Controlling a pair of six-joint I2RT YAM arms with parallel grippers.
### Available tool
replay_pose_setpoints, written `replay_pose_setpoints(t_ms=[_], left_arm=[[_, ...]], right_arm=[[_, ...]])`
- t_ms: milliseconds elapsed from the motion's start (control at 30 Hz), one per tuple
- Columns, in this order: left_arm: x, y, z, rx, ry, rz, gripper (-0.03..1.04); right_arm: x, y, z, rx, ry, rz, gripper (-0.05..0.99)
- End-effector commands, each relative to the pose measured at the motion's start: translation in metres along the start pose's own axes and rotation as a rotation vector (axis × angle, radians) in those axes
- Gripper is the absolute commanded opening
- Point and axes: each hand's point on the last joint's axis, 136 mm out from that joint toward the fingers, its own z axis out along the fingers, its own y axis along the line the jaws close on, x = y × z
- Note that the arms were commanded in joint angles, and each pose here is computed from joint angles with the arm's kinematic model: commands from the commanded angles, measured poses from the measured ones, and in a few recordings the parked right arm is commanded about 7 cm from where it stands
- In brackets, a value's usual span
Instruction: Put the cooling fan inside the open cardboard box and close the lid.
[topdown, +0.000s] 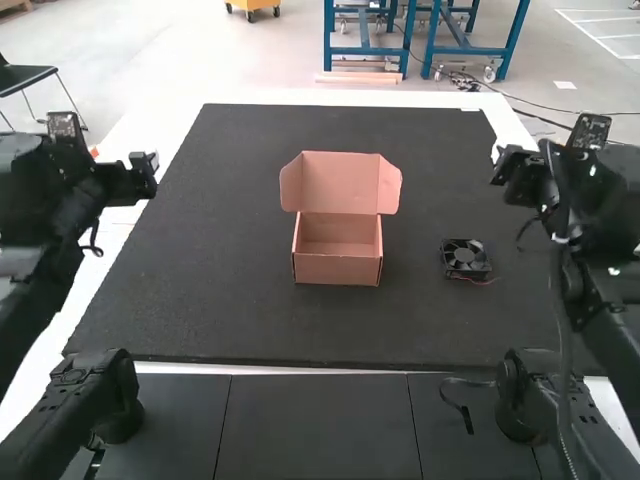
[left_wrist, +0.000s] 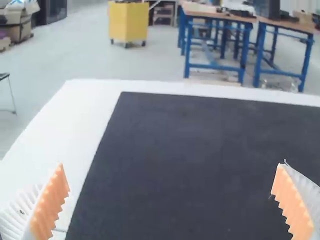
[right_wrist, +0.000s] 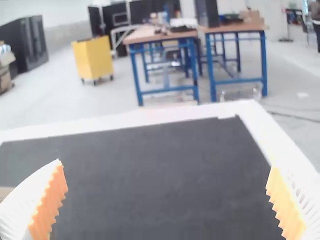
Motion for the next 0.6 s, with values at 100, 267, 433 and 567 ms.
replay_pose_setpoints(t_ms=[100,267,433,567], left_arm=[[-0.043,-0.029,0.017,0.169,0.099,0.057,0.96],[-0.059,-0.058,0.014,0.273,0.111,0.062,0.96],[-0.043,-0.098,0.011,0.384,0.174,0.057,0.96],[-0.022,-0.124,0.008,0.446,0.209,0.072,0.96]], right_arm=[[-0.041,-0.004,0.007,0.058,0.101,0.043,0.91],[-0.033,0.006,0.004,0.032,0.305,0.096,0.91],[-0.019,0.003,0.001,0.061,0.376,0.122,0.90],[0.026,-0.005,0.011,0.107,0.554,0.127,0.91]])
